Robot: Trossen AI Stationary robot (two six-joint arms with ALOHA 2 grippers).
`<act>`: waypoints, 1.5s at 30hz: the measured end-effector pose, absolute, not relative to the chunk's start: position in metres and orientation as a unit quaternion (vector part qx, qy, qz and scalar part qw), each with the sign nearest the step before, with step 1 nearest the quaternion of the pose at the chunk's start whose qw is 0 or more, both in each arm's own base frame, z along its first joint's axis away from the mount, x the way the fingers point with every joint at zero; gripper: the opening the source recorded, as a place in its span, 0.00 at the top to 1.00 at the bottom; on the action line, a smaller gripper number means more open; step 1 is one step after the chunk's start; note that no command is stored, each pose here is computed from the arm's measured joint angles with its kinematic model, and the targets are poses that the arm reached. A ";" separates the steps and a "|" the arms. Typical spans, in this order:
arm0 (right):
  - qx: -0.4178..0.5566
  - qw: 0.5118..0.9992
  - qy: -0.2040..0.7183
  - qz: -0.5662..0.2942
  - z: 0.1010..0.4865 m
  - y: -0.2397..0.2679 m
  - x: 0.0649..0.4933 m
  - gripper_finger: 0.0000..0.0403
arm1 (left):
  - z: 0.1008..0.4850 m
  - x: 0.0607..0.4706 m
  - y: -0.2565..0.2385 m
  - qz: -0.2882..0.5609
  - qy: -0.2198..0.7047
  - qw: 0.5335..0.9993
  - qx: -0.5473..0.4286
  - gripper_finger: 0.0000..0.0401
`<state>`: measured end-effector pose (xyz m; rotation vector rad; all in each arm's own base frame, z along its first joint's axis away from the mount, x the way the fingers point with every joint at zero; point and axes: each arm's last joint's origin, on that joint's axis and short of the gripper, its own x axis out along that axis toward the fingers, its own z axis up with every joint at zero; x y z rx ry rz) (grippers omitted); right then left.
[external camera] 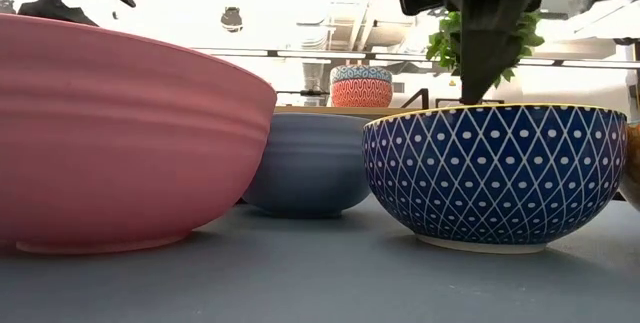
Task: Place and stack bowls onto a shelf
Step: Stack the yellow-patterned bowl on top of the orange-patterned bowl on the shelf
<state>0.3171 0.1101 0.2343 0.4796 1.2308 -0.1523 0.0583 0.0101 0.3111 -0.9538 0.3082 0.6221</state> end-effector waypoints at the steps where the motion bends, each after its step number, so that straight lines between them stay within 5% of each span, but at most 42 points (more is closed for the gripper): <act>1: 0.222 0.786 0.572 -0.071 0.230 0.111 0.320 0.47 | 0.311 0.058 0.010 0.291 0.147 0.831 -0.451 0.29; 13: 0.258 0.743 0.615 -0.063 0.178 0.134 0.339 0.48 | 0.306 0.056 0.008 0.279 0.187 0.826 -0.453 0.29; 17: 0.273 0.728 0.621 -0.094 0.176 0.132 0.337 0.60 | 0.306 0.056 0.008 0.279 0.188 0.826 -0.453 0.29; 22: 0.278 0.721 0.625 -0.114 0.177 0.128 0.336 0.91 | 0.306 0.056 0.008 0.279 0.187 0.826 -0.453 0.29; 29: 0.285 0.713 0.626 -0.138 0.177 0.117 0.337 0.91 | 0.306 0.056 0.008 0.278 0.189 0.828 -0.449 0.29; 37: 0.279 0.728 0.608 -0.150 0.218 0.084 0.322 0.91 | 0.306 0.056 0.008 0.279 0.189 0.832 -0.440 0.29; 45: 0.330 0.749 0.545 -0.182 0.298 0.026 0.276 0.91 | 0.306 0.056 0.009 0.286 0.185 0.834 -0.433 0.29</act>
